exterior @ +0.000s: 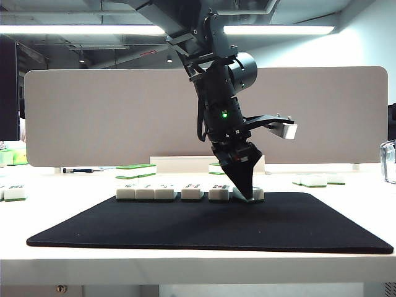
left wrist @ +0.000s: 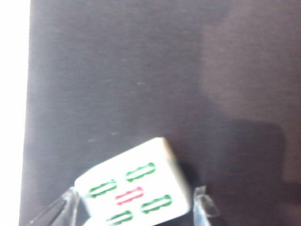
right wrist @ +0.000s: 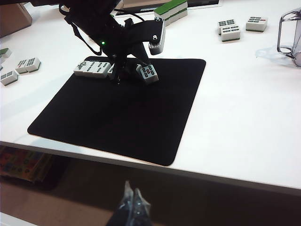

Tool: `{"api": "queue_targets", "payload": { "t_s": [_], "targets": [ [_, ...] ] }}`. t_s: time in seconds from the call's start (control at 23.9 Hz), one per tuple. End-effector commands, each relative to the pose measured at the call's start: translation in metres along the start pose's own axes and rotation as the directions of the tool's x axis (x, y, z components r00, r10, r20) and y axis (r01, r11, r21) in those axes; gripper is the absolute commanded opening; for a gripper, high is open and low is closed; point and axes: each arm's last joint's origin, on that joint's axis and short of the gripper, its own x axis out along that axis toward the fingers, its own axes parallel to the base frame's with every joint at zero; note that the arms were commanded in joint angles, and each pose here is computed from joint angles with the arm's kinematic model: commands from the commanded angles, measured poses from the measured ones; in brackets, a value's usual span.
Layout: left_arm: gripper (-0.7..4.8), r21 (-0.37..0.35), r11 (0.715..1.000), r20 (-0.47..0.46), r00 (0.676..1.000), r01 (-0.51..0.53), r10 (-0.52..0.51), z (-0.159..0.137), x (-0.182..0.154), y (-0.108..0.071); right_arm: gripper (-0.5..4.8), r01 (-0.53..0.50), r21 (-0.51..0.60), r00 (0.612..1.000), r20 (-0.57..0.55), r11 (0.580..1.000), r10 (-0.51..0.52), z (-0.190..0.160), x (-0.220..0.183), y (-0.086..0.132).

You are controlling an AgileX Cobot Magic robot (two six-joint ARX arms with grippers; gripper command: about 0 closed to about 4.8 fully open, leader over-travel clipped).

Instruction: Align six mahjong tiles in a row on the table.

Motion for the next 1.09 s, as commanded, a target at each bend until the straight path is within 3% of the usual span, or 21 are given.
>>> {"api": "queue_targets", "payload": {
  "t_s": [0.04, 0.21, 0.38, 0.46, 0.54, 0.71, 0.96, 1.09],
  "targets": [
    [3.18, 0.011, 0.994, -0.021, 0.994, -0.104, 0.104, 0.007, -0.013, 0.002, -0.01, -0.005, -0.011, 1.000, 0.024, 1.000, 0.005, 0.000, -0.002, 0.001],
    [3.18, -0.105, 0.978, 0.088, 0.978, -0.178, 0.187, 0.031, -0.037, -0.003, -0.01, -0.005, -0.011, 1.000, 0.024, 1.000, 0.005, 0.000, -0.002, 0.001],
    [2.68, -0.121, 0.976, 0.149, 0.968, -0.183, 0.200, 0.045, -0.027, -0.010, -0.01, -0.005, -0.011, 1.000, 0.024, 1.000, 0.005, 0.000, -0.002, 0.001],
    [2.60, -0.120, 0.978, 0.144, 0.971, -0.173, 0.189, 0.046, -0.014, -0.013, -0.01, -0.005, -0.011, 1.000, 0.024, 1.000, 0.005, 0.000, -0.002, 0.001],
    [1.64, -0.119, 0.979, 0.130, 0.975, -0.163, 0.178, 0.044, -0.005, -0.014, -0.01, -0.005, -0.011, 1.000, 0.024, 1.000, 0.005, 0.000, -0.002, 0.001],
    [0.75, -0.118, 0.981, 0.118, 0.979, -0.153, 0.167, 0.042, 0.006, -0.015, -0.01, -0.005, -0.011, 1.000, 0.024, 1.000, 0.005, 0.000, -0.002, 0.001],
    [0.52, -0.181, 0.973, 0.102, 0.981, -0.146, 0.166, 0.040, 0.011, -0.015, -0.01, -0.005, -0.011, 1.000, 0.024, 1.000, 0.005, 0.000, -0.002, 0.001],
    [0.52, -0.179, 0.975, 0.079, 0.986, -0.134, 0.150, 0.038, 0.014, -0.017, -0.01, -0.005, -0.011, 1.000, 0.024, 1.000, 0.005, 0.000, -0.002, 0.001]
  ]
}}
